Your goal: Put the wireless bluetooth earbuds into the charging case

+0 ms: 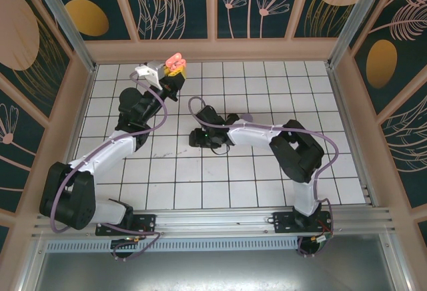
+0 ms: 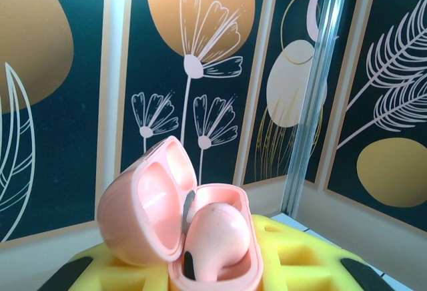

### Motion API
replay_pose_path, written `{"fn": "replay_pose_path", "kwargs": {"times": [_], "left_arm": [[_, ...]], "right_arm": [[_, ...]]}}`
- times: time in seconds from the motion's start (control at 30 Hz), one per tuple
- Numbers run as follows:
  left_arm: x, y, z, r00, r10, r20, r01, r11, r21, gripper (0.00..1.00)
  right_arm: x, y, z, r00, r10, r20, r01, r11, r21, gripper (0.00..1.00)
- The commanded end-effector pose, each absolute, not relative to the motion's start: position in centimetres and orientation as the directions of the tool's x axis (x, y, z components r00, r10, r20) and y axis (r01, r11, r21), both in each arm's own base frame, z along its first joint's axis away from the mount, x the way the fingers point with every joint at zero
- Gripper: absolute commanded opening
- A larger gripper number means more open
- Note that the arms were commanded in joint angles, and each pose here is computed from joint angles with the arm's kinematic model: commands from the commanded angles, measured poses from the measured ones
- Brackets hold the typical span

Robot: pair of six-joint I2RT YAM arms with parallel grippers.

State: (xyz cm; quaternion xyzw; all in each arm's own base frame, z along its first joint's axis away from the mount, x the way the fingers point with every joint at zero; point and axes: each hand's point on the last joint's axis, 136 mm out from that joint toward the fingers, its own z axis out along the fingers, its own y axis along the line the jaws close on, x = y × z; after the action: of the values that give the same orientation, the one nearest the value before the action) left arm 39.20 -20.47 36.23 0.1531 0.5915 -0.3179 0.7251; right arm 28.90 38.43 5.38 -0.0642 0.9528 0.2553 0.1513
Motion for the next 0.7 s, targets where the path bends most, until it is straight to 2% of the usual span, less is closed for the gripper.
{"fn": "replay_pose_path", "kwargs": {"times": [0.0,0.1,0.23,0.43,0.67], "left_arm": [[38.6,-19.8,37.5,0.153,-0.277,-0.948,0.631,0.766,-0.122,0.00],[38.7,-19.6,37.7,0.160,-0.274,-0.948,0.624,0.773,-0.118,0.00],[38.6,-19.4,38.2,0.176,-0.268,-0.947,0.616,0.780,-0.106,0.00],[38.5,-19.3,38.7,0.192,-0.262,-0.946,0.612,0.785,-0.093,0.00],[38.5,-19.3,38.8,0.194,-0.258,-0.946,0.611,0.786,-0.089,0.00]], "right_arm": [[29.0,41.2,7.1,-0.937,-0.074,-0.343,-0.260,0.801,0.539,0.52],[29.5,41.4,8.1,-0.931,-0.071,-0.358,-0.271,0.791,0.549,0.51],[31.1,38.8,7.8,-0.933,-0.021,-0.360,-0.216,0.831,0.512,0.52],[31.6,35.2,5.7,-0.943,0.001,-0.334,-0.153,0.887,0.435,0.52],[30.4,34.5,2.9,-0.959,0.000,-0.285,-0.124,0.900,0.418,0.51]]}}
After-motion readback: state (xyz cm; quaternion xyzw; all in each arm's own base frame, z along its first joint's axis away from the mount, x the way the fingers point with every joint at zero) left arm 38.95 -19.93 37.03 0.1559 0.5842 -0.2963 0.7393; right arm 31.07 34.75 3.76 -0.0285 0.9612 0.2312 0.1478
